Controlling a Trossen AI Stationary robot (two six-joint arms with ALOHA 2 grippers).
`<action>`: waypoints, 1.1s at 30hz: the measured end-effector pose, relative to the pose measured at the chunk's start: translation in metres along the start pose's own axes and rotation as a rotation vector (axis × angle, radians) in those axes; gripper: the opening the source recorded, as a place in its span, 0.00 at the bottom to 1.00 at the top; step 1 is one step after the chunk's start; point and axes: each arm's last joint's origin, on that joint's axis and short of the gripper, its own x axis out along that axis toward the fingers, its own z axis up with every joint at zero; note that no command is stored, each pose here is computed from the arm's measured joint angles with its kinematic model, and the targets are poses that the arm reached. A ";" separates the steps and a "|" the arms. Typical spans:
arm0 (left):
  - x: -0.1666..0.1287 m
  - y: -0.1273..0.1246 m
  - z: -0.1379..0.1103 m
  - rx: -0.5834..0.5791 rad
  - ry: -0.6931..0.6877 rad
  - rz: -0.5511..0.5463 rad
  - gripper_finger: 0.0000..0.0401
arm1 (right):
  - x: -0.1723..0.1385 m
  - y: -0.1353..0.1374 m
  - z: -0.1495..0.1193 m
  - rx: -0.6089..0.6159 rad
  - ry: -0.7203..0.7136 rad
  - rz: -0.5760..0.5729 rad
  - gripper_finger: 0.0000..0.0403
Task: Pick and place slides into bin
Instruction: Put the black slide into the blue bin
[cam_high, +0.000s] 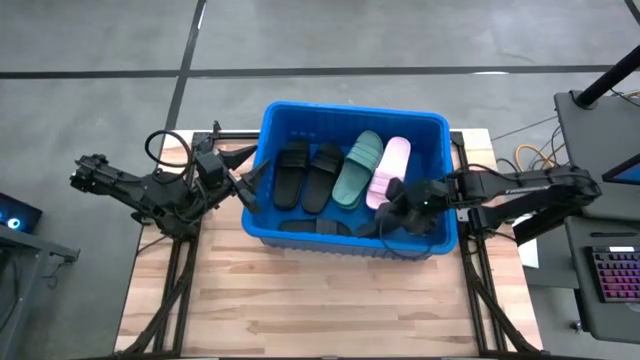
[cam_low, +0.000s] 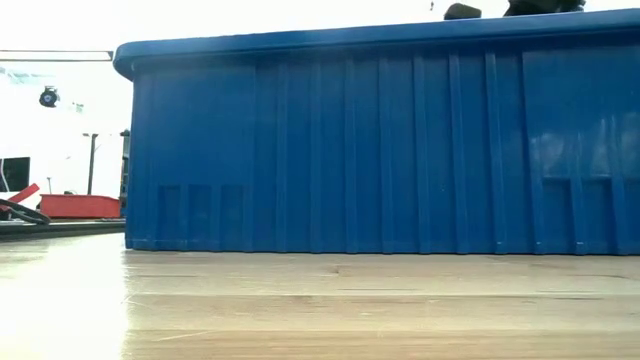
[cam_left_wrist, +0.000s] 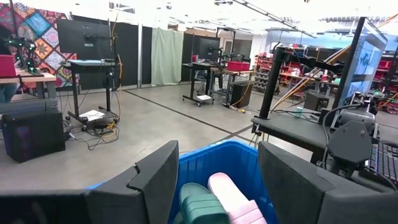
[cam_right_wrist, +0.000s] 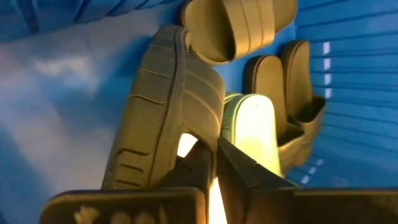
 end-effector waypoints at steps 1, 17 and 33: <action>0.000 0.000 0.000 0.000 0.000 0.000 0.51 | 0.001 -0.001 0.001 0.018 0.002 0.010 0.04; 0.000 0.001 0.000 0.002 0.001 0.000 0.51 | 0.007 -0.017 0.011 0.094 0.040 0.273 0.35; -0.001 0.001 0.001 0.010 0.001 -0.001 0.51 | 0.022 -0.037 0.023 0.192 0.182 0.525 0.41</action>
